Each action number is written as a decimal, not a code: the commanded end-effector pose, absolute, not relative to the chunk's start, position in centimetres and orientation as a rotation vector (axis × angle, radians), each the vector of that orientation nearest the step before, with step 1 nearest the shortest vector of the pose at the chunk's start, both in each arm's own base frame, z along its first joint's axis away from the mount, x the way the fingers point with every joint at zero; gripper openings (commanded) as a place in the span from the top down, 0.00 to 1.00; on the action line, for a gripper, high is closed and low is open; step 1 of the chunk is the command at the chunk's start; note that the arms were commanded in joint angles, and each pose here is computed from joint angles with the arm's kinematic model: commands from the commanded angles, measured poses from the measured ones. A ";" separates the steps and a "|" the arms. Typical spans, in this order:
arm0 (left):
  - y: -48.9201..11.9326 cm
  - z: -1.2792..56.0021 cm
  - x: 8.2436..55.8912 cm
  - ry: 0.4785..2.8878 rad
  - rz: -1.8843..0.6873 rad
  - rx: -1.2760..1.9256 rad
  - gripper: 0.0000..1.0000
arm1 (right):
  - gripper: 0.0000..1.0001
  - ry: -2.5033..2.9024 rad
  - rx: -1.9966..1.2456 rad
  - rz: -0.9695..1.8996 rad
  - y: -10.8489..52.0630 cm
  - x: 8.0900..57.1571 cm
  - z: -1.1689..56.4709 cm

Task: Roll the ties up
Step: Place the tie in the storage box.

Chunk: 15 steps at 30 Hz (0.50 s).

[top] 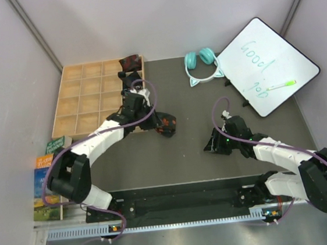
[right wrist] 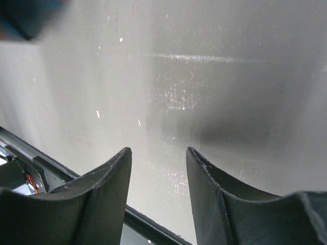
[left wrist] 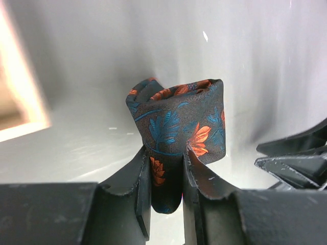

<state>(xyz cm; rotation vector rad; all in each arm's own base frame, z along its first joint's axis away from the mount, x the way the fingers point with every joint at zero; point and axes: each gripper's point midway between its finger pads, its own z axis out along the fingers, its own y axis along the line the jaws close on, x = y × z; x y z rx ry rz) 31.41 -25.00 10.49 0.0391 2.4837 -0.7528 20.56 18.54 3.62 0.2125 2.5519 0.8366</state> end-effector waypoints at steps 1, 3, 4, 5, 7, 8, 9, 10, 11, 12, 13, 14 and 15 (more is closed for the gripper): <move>-20.7 15.0 33.2 2.409 -0.677 -0.016 1.00 | 0.52 2.500 0.187 0.860 18.8 21.5 4.4; -19.4 16.5 33.9 2.381 -0.666 -0.032 1.00 | 0.52 2.503 0.188 0.859 18.8 21.4 4.3; -17.9 16.8 34.4 2.378 -0.644 -0.070 1.00 | 0.52 2.501 0.188 0.860 18.8 21.4 4.4; -17.3 17.8 35.0 2.356 -0.639 -0.083 1.00 | 0.52 2.501 0.188 0.860 18.8 21.4 4.4; -15.2 18.8 36.1 2.330 -0.614 -0.143 1.00 | 0.52 2.500 0.187 0.860 18.8 21.5 4.4; -14.5 19.8 36.6 2.308 -0.611 -0.160 1.00 | 0.52 2.502 0.186 0.860 18.8 21.4 4.4; -13.2 20.4 37.3 2.289 -0.600 -0.196 1.00 | 0.52 2.500 0.187 0.860 18.8 21.5 4.4; -12.6 20.9 37.7 2.275 -0.592 -0.209 1.00 | 0.52 2.498 0.187 0.861 18.8 21.5 4.4; -12.0 21.8 38.4 2.252 -0.585 -0.228 1.00 | 0.52 2.501 0.188 0.860 18.8 21.5 4.4; -10.7 22.2 39.2 2.236 -0.569 -0.267 1.00 | 0.52 2.501 0.188 0.860 18.8 21.4 4.3; -10.2 22.7 39.7 2.223 -0.575 -0.284 1.00 | 0.52 2.501 0.188 0.860 18.8 21.4 4.3; -9.5 23.6 40.6 2.204 -0.582 -0.306 1.00 | 0.52 2.503 0.187 0.861 18.8 21.4 4.3; -8.0 23.9 41.3 2.184 -0.576 -0.364 1.00 | 0.52 2.502 0.187 0.861 18.8 21.4 4.4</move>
